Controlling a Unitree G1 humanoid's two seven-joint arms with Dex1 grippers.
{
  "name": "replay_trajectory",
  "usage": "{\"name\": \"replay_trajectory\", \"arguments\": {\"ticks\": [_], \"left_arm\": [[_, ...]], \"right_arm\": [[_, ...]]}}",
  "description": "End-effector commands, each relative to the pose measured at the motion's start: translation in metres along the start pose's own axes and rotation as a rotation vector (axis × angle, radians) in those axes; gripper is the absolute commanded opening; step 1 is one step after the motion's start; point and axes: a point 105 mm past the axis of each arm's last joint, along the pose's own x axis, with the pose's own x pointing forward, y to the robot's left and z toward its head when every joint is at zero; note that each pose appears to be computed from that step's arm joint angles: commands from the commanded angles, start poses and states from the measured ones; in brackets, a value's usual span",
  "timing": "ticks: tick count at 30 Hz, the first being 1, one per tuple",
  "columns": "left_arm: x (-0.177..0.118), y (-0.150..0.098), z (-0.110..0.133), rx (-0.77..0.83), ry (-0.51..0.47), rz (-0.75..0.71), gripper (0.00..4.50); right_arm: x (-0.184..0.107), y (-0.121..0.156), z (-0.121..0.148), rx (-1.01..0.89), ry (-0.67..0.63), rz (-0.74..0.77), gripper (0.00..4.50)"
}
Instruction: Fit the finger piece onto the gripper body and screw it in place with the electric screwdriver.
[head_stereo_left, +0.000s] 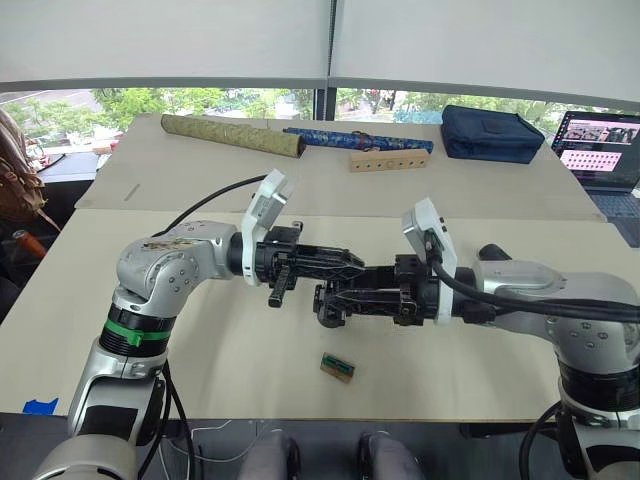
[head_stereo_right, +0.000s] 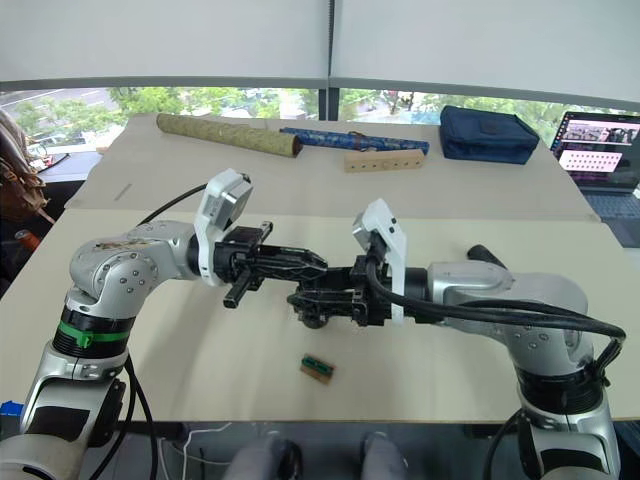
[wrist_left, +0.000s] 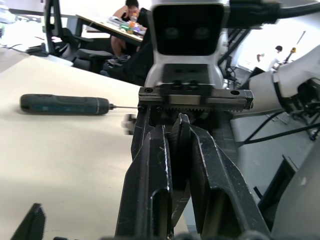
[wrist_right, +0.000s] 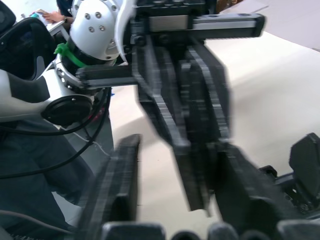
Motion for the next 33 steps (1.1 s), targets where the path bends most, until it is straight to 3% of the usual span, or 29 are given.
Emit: {"name": "replay_trajectory", "arguments": {"ticks": [1, 6, 8, 12, 17, 20, 23, 27, 33], "left_arm": [[0.002, 0.001, 0.005, 0.056, 0.008, 0.010, 0.05], [0.000, 0.001, 0.007, 0.053, 0.007, 0.016, 0.05], [-0.002, 0.007, 0.022, 0.065, -0.086, 0.055, 0.05], [-0.013, -0.002, 0.026, 0.085, -0.061, 0.043, 1.94], [-0.048, 0.014, 0.024, 0.153, -0.002, 0.187, 4.38], [-0.081, 0.028, 0.015, 0.307, 0.054, 0.303, 4.50], [-0.107, 0.031, -0.022, 0.443, 0.250, 0.298, 4.50], [-0.123, 0.044, -0.059, 0.377, 0.235, 0.369, 4.50], [-0.111, 0.062, -0.103, 0.316, 0.273, 0.390, 4.50]], "right_arm": [[0.002, 0.012, 0.008, -0.043, -0.031, 0.054, 0.57], [0.001, 0.012, 0.005, -0.049, -0.023, 0.055, 0.44], [0.001, 0.011, 0.005, -0.055, -0.024, 0.053, 0.44], [-0.001, 0.009, 0.008, -0.074, -0.050, 0.052, 0.43], [-0.009, 0.001, 0.010, -0.112, -0.085, 0.023, 0.43], [-0.017, 0.000, 0.017, -0.181, -0.186, 0.041, 0.43], [-0.022, -0.004, 0.004, -0.299, -0.141, 0.038, 0.43], [-0.025, -0.015, -0.015, -0.357, -0.148, 0.046, 0.43], [-0.024, -0.017, -0.019, -0.430, -0.222, 0.075, 0.43]]}}
